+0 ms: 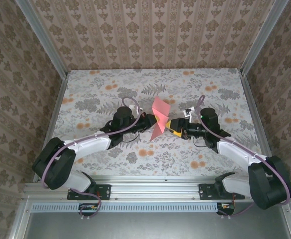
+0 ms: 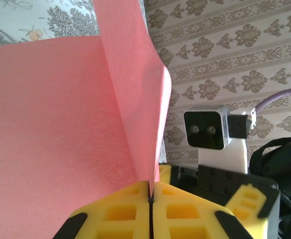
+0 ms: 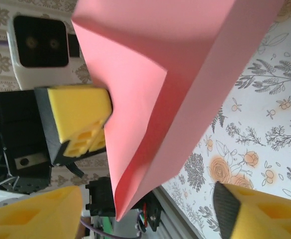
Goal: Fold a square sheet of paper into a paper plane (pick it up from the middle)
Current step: Turn over the paper at the center of the table.
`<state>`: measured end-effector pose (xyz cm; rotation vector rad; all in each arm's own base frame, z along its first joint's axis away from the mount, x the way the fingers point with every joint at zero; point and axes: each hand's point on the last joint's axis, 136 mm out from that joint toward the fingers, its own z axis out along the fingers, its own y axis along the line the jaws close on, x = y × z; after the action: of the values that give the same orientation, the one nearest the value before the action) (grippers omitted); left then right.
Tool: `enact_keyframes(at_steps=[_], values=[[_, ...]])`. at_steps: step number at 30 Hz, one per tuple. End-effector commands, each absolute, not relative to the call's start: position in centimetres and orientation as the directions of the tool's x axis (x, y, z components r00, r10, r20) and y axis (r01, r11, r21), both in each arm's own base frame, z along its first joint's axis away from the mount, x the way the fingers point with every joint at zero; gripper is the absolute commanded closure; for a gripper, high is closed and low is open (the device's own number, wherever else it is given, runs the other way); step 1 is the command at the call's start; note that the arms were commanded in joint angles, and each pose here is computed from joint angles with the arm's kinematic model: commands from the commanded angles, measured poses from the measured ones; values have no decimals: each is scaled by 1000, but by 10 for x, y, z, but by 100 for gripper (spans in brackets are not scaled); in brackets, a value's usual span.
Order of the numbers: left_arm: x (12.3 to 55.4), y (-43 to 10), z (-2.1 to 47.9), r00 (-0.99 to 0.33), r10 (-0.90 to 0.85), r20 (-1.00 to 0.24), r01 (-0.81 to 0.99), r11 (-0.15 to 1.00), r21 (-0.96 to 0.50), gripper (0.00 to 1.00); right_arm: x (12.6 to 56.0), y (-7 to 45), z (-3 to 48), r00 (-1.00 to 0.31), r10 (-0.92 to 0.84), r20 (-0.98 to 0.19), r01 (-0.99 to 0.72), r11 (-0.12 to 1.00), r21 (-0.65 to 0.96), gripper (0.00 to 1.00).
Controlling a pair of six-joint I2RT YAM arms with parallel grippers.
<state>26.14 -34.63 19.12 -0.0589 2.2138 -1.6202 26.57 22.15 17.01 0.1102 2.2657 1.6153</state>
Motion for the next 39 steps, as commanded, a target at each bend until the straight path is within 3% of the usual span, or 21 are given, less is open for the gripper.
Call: enact_keyframes(at_steps=[1, 10, 14, 18, 21, 35, 39], values=[[264, -358, 209, -919, -260, -297, 225, 273, -935, 92, 270, 229, 178, -925, 285, -251, -155, 321, 934, 24], [264, -370, 212, -924, -255, -284, 223, 243, -944, 93, 277, 243, 183, -928, 295, -229, -151, 264, 953, 26], [263, -368, 210, -924, -257, -284, 221, 250, -943, 92, 281, 244, 187, -926, 306, -220, -152, 232, 961, 32], [262, -367, 205, -925, -257, -279, 212, 258, -943, 92, 283, 243, 197, -919, 317, -233, -167, 220, 961, 43], [262, -365, 202, -925, -261, -275, 208, 257, -944, 92, 284, 242, 200, -917, 322, -237, -172, 218, 961, 57], [259, -356, 200, -921, -281, -271, 202, 251, -947, 88, 281, 235, 202, -912, 332, -240, -170, 227, 959, 84], [259, -356, 202, -920, -280, -273, 205, 248, -947, 86, 280, 234, 201, -914, 326, -242, -168, 240, 956, 98]])
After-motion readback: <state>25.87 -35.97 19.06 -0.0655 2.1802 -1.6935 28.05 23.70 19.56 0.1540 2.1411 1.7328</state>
